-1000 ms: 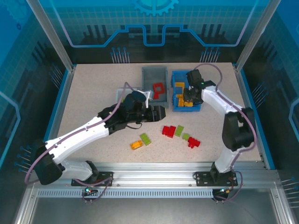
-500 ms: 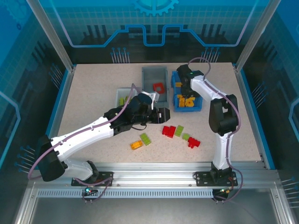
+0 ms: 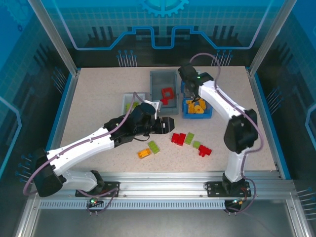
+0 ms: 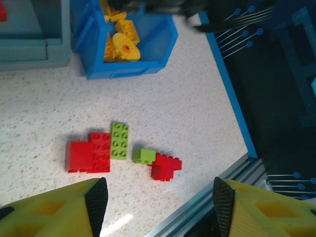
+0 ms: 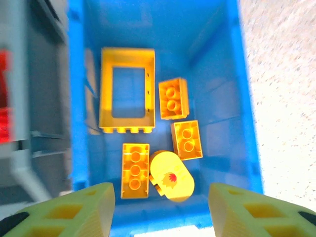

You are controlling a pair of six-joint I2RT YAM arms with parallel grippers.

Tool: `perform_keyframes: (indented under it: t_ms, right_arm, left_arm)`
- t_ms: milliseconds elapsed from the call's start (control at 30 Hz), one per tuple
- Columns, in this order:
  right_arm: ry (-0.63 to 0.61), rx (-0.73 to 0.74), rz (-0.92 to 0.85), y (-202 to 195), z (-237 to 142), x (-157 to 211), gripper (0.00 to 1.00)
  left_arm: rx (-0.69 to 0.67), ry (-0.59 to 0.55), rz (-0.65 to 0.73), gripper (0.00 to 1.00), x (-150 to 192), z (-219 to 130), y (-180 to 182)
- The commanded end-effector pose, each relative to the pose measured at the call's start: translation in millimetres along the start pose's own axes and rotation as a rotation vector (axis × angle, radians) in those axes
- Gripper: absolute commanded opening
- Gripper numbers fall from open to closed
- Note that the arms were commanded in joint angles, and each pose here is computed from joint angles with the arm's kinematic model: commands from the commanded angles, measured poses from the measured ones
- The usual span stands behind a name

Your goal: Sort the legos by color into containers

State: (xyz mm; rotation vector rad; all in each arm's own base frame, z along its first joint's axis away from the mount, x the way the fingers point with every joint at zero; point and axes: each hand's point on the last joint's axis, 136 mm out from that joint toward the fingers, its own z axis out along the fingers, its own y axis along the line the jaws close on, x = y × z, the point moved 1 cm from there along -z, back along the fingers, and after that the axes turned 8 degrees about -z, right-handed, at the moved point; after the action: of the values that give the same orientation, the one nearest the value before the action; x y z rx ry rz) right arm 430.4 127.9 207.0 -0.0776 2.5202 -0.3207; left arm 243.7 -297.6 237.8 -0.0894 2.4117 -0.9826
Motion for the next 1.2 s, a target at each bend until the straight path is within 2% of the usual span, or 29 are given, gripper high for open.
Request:
perform_keyframes:
  t_ms: [0,133,233,367,433,567,700,867,1167]
  right_arm:
    - [-0.122,-0.041,0.073,-19.1,-52.7,-5.8,0.52]
    - [-0.239,-0.181,0.056,-20.2,-96.2,16.5,0.50]
    - [-0.286,-0.347,-0.026,-1.9,-121.8,51.6,0.52]
    - [-0.218,-0.524,-0.094,23.6,-138.2,118.0,0.55]
    - [-0.204,-0.642,-0.145,45.0,-150.1,147.0,0.59]
    - [-0.159,-0.834,-0.218,83.9,-162.0,197.7,0.64]
    - [-0.149,-0.874,-0.238,98.6,-165.4,219.1,0.67]
    - [-0.149,-0.863,-0.250,103.2,-168.1,219.7,0.67]
    - [-0.137,-0.856,-0.240,110.5,-164.1,220.5,0.67]
  left_arm:
    - [-0.075,0.011,0.012,0.62,9.6,-5.7,21.3]
    - [-0.124,0.053,0.018,0.62,25.9,-5.2,40.9]
    - [-0.188,0.098,0.054,0.62,43.3,-4.9,59.8]
    - [-0.385,0.182,0.029,0.64,67.6,-3.3,104.5]
    - [-0.430,0.209,-0.018,0.66,78.1,2.0,117.7]
    - [-0.550,0.186,-0.111,0.69,77.8,9.1,139.1]
    - [-0.596,0.199,-0.201,0.71,75.9,28.1,149.8]
    - [-0.607,0.182,-0.279,0.72,71.2,48.4,158.8]
    - [-0.634,0.206,-0.311,0.71,74.8,75.7,167.5]
